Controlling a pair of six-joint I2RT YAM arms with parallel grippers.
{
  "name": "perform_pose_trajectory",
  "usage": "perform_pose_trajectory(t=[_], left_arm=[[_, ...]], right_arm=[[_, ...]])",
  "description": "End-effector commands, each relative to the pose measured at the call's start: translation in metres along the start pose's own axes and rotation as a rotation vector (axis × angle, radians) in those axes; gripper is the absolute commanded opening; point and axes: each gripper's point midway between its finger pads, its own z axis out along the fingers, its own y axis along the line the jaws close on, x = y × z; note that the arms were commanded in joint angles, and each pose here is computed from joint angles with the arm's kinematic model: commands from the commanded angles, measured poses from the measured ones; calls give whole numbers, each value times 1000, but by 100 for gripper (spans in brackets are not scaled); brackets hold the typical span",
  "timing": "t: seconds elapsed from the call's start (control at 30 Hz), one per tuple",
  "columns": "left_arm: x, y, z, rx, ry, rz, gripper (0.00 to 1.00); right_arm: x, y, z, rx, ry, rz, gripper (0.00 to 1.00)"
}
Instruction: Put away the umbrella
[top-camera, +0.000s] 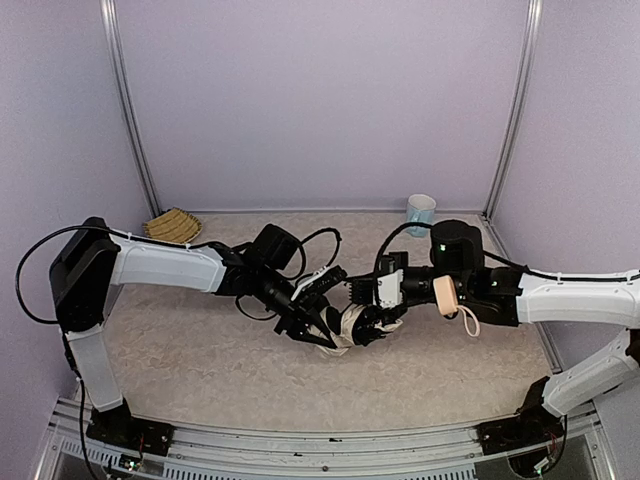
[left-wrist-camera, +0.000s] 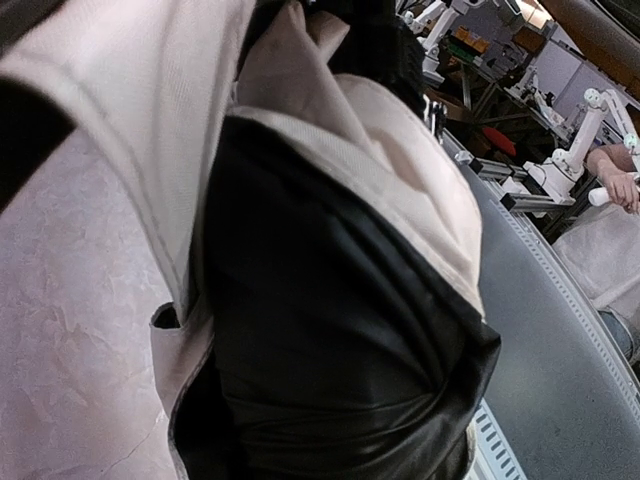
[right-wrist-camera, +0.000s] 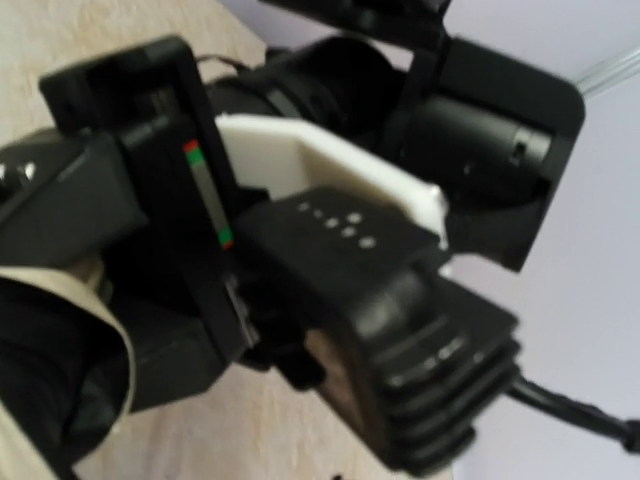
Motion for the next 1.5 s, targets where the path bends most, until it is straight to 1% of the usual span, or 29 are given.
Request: perform_pose_trajectory(t=[0.0,0.03,0.13,0.23,0.3,0.37,0.4,0.5,0.57,0.63,0.67,0.73,0.77,0.9,1.0,1.07,1.2,1.3,1.33,1.4,1.47], left_arm=[[19,118,-70,-601,27,-252,0],[29,125,-68,-639,66,-245,0],[58,143,-60,-732,174,-225,0],[76,147,-53,-816,284,-99,0],[80,145,-51,-849,322,-12,0],[85,139,-49,-847,350,76,0],[84,137,-47,-848,347,123,1],[83,134,-46,-858,368,251,3],[88,134,-48,-885,415,299,1],[92,136,-53,-896,433,283,0],[93,137,-55,-884,424,247,0],[87,136,-55,-845,365,166,0],[84,134,-55,-839,347,150,0],[79,129,-54,-904,379,189,0],[55,123,-46,-910,362,195,0],[36,115,-34,-923,370,223,0],[1,101,-19,-926,341,208,0],[-14,94,-17,-931,310,216,0],[-12,96,-20,-942,312,218,0],[10,102,-30,-963,350,189,0],[35,109,-42,-967,391,139,0]], right_arm=[[-27,52,18,-131,-118,-38,0],[-18,59,26,-132,-109,-33,0],[-8,71,48,-90,-153,-42,0],[6,75,63,-24,-144,-62,0],[18,76,69,17,-114,-102,0],[27,82,73,28,-91,-143,0],[32,84,75,29,-76,-151,0],[47,89,80,40,-38,-107,0],[52,96,79,27,-31,-65,0],[50,93,75,34,-44,14,0],[48,88,73,33,-55,53,0],[38,79,71,18,-76,91,0],[35,73,71,18,-73,101,0],[43,55,72,65,-17,90,0],[57,53,78,81,38,72,0],[62,45,83,111,67,84,0],[83,26,91,203,141,124,0],[88,5,86,278,123,180,0],[84,0,82,275,91,207,0],[69,-5,70,250,1,233,0],[62,-6,61,249,-25,212,0]])
